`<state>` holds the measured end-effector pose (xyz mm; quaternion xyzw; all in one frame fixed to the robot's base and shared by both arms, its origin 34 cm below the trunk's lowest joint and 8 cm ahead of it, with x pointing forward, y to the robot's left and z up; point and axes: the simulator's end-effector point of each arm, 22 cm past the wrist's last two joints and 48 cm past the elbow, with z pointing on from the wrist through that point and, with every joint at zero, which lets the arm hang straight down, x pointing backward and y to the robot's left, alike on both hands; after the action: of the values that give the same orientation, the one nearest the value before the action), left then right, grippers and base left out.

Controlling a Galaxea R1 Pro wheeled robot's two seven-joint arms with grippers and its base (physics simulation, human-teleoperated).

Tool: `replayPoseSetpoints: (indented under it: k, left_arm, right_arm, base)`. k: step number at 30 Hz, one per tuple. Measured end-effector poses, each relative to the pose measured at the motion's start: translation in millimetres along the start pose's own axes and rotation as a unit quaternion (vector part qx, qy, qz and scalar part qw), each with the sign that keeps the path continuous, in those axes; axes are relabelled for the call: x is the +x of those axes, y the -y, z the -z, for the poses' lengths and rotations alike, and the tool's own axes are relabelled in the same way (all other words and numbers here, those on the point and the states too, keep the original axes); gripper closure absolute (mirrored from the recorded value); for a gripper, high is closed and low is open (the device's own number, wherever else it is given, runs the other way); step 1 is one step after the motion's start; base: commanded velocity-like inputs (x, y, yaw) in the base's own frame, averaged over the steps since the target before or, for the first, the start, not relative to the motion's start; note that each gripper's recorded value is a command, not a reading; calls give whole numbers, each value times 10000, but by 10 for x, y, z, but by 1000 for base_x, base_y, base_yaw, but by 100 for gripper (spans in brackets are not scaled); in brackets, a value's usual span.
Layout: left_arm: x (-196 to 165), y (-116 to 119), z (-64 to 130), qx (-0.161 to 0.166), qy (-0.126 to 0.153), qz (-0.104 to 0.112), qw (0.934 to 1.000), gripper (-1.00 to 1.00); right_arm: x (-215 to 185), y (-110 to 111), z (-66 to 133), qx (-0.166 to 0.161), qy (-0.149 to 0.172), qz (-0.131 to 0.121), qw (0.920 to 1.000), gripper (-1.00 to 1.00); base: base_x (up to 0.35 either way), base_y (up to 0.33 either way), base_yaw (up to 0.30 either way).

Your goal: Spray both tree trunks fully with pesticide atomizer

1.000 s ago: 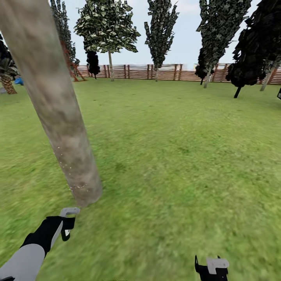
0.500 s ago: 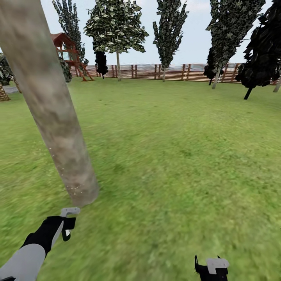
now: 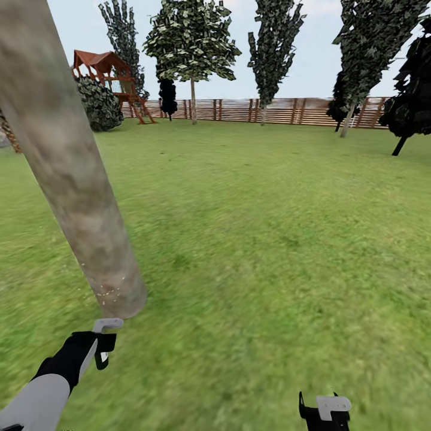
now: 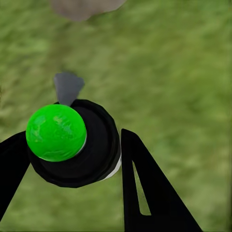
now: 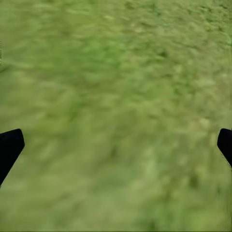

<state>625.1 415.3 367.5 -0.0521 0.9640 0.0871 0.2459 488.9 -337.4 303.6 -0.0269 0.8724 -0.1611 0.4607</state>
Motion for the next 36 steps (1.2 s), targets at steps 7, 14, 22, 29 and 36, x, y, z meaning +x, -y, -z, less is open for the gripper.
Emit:
replayPoseSetpoints:
  k: [7,14,22,29,36]
  left_arm:
    - [1,9,0,2,0,0,10000,100]
    - [0,-5,0,-8,0,1,10000,100]
    - [1,14,0,5,-1,4,10000,100]
    - [1,21,0,8,-1,-2,10000,100]
    - [1,12,0,2,-1,-2,10000,100]
  right_arm:
    - [1,0,0,0,-1,0,10000,-100]
    - [2,0,1,-1,-2,1,10000,-100]
    - [2,0,1,-1,-4,1,10000,-100]
    - [5,0,2,-1,-5,1,10000,-100]
    - [3,0,1,-1,-4,1,10000,-100]
  base:
    - [207,-222,275]
    - [231,-199,36]
    - [199,-212,186]
    - [183,-223,277]
    - [182,-225,278]
